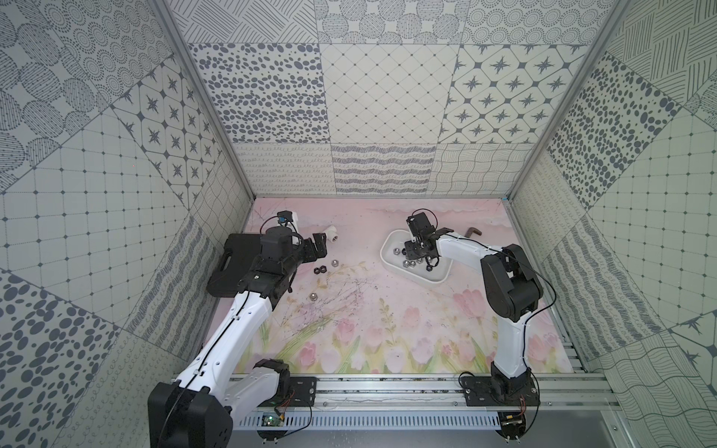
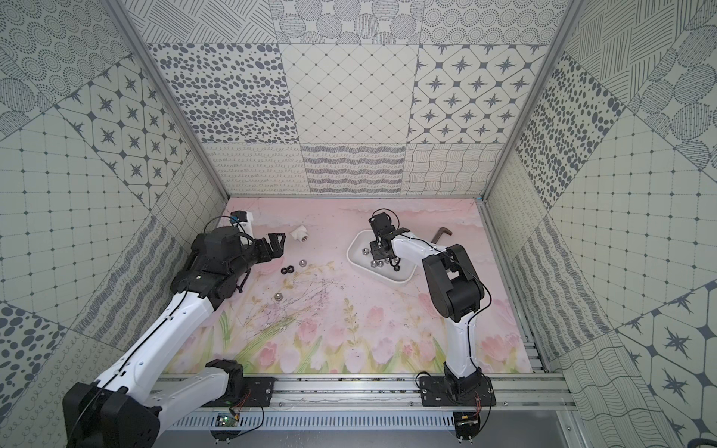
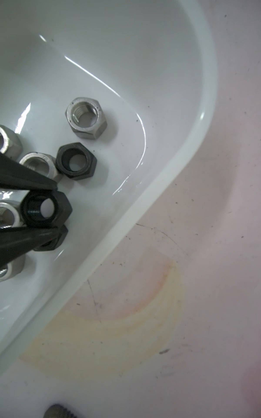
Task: Put the nuts on the desktop into the storage box
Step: Place the nut in the storage box.
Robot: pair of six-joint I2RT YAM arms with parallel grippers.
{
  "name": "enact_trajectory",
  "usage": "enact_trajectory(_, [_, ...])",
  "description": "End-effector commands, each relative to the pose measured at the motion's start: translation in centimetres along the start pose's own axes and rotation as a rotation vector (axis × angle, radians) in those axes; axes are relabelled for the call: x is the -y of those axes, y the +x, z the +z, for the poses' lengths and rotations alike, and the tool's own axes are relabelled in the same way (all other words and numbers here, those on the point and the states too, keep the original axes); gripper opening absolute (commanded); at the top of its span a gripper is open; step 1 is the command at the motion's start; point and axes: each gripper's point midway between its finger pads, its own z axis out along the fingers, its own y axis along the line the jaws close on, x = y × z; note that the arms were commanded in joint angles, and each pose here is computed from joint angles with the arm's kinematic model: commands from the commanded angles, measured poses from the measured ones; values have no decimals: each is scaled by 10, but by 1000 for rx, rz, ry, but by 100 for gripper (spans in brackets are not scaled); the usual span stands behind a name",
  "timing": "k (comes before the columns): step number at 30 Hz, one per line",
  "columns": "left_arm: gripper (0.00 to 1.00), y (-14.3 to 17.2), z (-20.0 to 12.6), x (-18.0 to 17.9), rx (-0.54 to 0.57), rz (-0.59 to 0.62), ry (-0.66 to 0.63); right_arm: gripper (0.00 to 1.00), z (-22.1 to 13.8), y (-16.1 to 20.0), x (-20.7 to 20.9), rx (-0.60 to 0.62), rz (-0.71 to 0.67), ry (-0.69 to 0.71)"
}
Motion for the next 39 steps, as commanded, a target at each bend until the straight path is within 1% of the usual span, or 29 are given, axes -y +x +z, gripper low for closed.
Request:
enact_trajectory(1, [99, -4, 1, -1, 8, 18, -6, 21, 8, -8, -2, 13, -18, 4])
enact_trajectory(10, [99, -2, 0, -2, 10, 17, -9, 21, 17, 8, -3, -35, -26, -3])
enact_trajectory(17, [99, -2, 0, -2, 9, 15, -9, 21, 2, 31, -4, -61, -3, -28])
enact_trajectory(23, [99, -2, -2, -2, 11, 14, -7, 23, -8, 52, -6, -93, -9, -34])
enact_trajectory(27, [99, -3, -3, -1, 17, 12, -4, 24, -14, 53, -7, -86, -10, -36])
enact_trajectory(28, [99, -3, -3, -1, 15, 12, -4, 27, -16, 49, -7, -76, -9, -37])
enact_trajectory(31, [99, -3, -4, 0, 16, 11, -2, 50, -25, 34, -7, -36, -10, -42])
enact_trajectory(33, [99, -3, -4, 0, 15, 11, -1, 59, -32, 23, -9, -20, -16, -53])
enact_trajectory(35, [99, -3, -5, -1, 16, 11, -4, 63, -40, 9, -10, 7, -21, -55])
enact_trajectory(39, [99, -3, -5, 0, 17, 12, -3, 65, -67, -21, -11, 99, -29, -47])
